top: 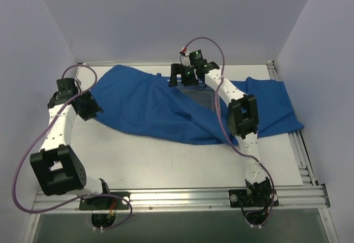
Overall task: Open and lay out the surgical kit
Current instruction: Open the surgical kit at the center of the board.
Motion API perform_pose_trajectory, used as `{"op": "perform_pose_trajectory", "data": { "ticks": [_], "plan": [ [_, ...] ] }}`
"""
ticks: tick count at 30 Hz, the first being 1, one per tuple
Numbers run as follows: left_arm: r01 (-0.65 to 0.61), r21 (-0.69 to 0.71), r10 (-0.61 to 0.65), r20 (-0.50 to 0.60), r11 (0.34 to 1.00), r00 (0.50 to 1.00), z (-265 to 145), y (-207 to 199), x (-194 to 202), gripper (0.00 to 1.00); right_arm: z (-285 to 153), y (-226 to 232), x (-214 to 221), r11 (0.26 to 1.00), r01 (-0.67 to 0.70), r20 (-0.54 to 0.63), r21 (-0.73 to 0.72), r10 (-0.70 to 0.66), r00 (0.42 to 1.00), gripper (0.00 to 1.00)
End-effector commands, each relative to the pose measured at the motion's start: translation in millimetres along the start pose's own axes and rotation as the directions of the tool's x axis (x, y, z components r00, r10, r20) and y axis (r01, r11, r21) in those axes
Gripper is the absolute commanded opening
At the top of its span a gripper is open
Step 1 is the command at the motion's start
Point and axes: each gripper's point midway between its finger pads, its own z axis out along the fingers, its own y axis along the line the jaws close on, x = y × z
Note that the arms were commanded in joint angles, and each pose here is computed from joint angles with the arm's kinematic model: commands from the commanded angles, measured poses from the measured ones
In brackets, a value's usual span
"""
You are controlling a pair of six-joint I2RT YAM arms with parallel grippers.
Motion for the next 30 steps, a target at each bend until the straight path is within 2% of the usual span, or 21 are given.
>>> {"op": "perform_pose_trajectory", "data": {
  "ticks": [1,8,14,17,18,20,21,23,24,30],
  "plan": [
    [-0.031,0.019,0.030,0.017,0.999,0.999,-14,-3,4,0.48,12,13,-10,0.997,0.072,0.035,-0.036,-0.071,0.997,0.93],
    [-0.041,0.007,0.041,0.016,0.999,0.999,-17,1,9,0.48,32,24,-16,0.992,0.098,0.070,-0.076,-0.093,0.993,0.86],
    [-0.048,0.000,0.048,0.023,0.999,0.999,-19,2,9,0.48,45,33,-10,0.989,0.091,0.056,-0.113,-0.085,0.995,0.73],
    [-0.048,-0.006,0.048,0.017,0.999,0.999,-18,4,11,0.49,46,40,-12,0.987,0.097,0.067,-0.132,-0.088,0.994,0.58],
    [-0.049,-0.005,0.049,0.019,0.999,0.999,-18,4,10,0.49,46,43,-13,0.986,0.097,0.069,-0.136,-0.088,0.994,0.48],
    [-0.049,-0.005,0.049,0.019,0.999,0.999,-18,4,11,0.49,42,50,-21,0.985,0.100,0.094,-0.140,-0.087,0.992,0.35],
    [-0.047,-0.006,0.047,0.021,0.999,0.999,-17,4,10,0.49,40,56,-24,0.984,0.097,0.105,-0.149,-0.082,0.991,0.24],
    [-0.047,-0.005,0.047,0.019,0.999,0.999,-17,4,11,0.49,34,67,-36,0.982,0.105,0.139,-0.159,-0.083,0.987,0.13],
    [-0.046,-0.007,0.046,0.019,0.999,0.999,-16,5,11,0.49,31,75,-41,0.979,0.094,0.151,-0.181,-0.067,0.986,0.02],
    [-0.047,-0.005,0.047,0.027,0.999,0.999,-20,5,13,0.49,23,116,-45,0.950,0.085,0.158,-0.300,-0.038,0.987,0.00]
  ]
}}
